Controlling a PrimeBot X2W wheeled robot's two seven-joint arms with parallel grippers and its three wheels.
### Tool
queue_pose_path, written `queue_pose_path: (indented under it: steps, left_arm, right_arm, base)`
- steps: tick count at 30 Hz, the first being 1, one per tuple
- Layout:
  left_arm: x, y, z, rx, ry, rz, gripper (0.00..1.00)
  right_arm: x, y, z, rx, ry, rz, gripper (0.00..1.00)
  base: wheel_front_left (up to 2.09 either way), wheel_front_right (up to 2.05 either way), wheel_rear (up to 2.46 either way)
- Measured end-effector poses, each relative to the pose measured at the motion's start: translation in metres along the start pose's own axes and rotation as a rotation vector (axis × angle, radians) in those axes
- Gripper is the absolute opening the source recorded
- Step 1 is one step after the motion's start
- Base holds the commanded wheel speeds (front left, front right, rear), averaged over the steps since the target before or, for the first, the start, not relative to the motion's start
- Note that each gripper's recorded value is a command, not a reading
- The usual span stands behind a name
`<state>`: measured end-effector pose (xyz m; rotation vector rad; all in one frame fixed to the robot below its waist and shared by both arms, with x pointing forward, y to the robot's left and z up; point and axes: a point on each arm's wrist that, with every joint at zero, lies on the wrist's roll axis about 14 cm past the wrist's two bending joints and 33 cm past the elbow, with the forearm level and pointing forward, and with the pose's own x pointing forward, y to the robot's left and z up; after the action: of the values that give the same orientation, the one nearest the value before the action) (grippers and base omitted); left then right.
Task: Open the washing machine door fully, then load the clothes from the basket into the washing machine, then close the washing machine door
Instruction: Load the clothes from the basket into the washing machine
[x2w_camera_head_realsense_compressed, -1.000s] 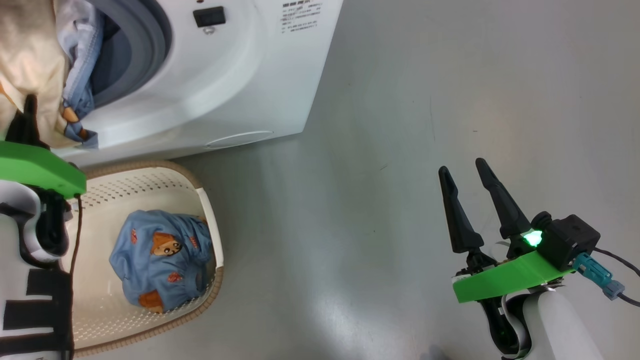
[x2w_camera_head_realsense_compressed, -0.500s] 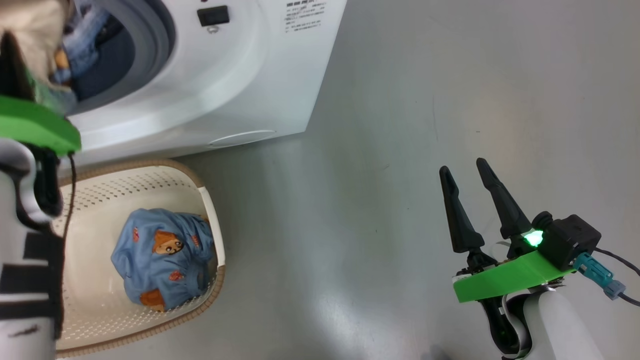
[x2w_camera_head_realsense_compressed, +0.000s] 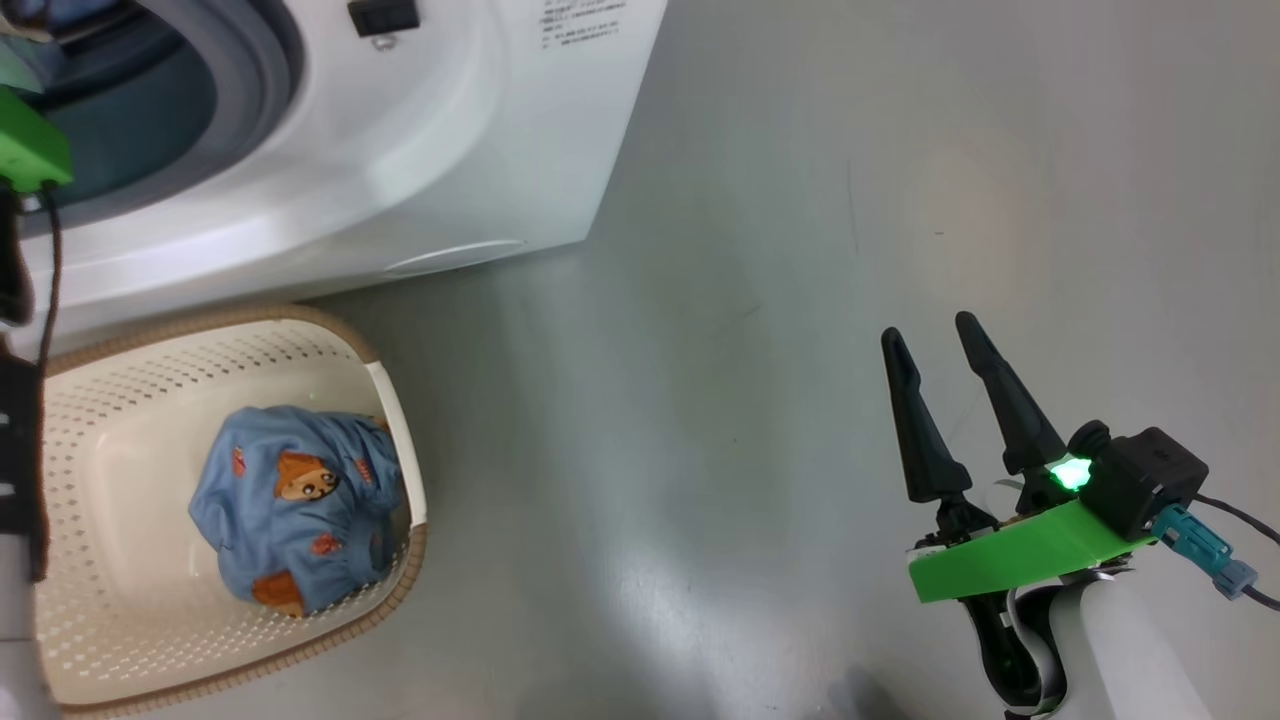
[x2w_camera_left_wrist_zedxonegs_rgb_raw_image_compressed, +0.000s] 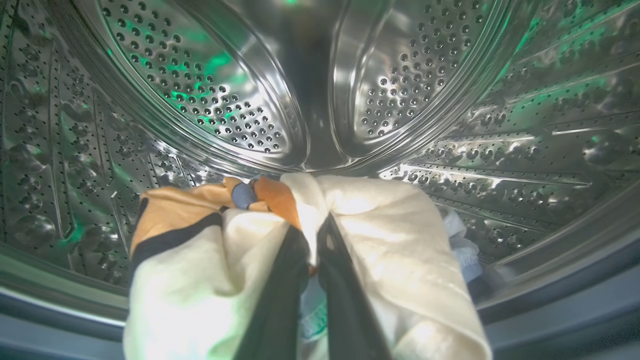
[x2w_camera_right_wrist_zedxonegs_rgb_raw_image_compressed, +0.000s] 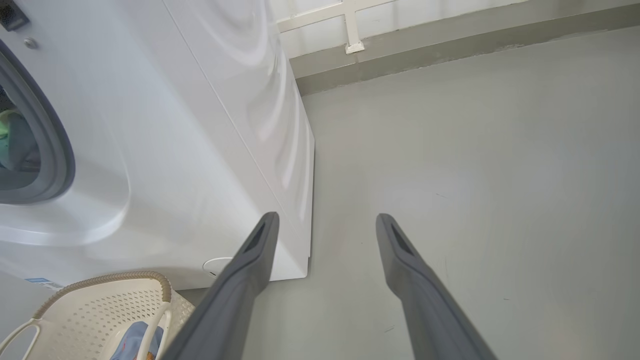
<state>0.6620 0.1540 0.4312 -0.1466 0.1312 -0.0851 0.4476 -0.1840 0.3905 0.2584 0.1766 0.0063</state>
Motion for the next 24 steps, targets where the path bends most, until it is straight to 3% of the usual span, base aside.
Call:
queue_pose_path:
  steps: [11, 24]
  left_arm:
    - [0.020, -0.004, -0.019, 0.016, 0.029, -0.028, 0.00]
    - [0.059, 0.000, -0.011, 0.082, -0.115, -0.056, 0.00]
  right_arm:
    - [0.003, -0.007, -0.017, -0.001, 0.040, -0.018, 1.00]
    - [0.017, -0.017, -0.044, 0.028, 0.090, -0.038, 1.00]
  base:
    - [0.00, 0.00, 0.00]
    - [0.00, 0.00, 0.00]
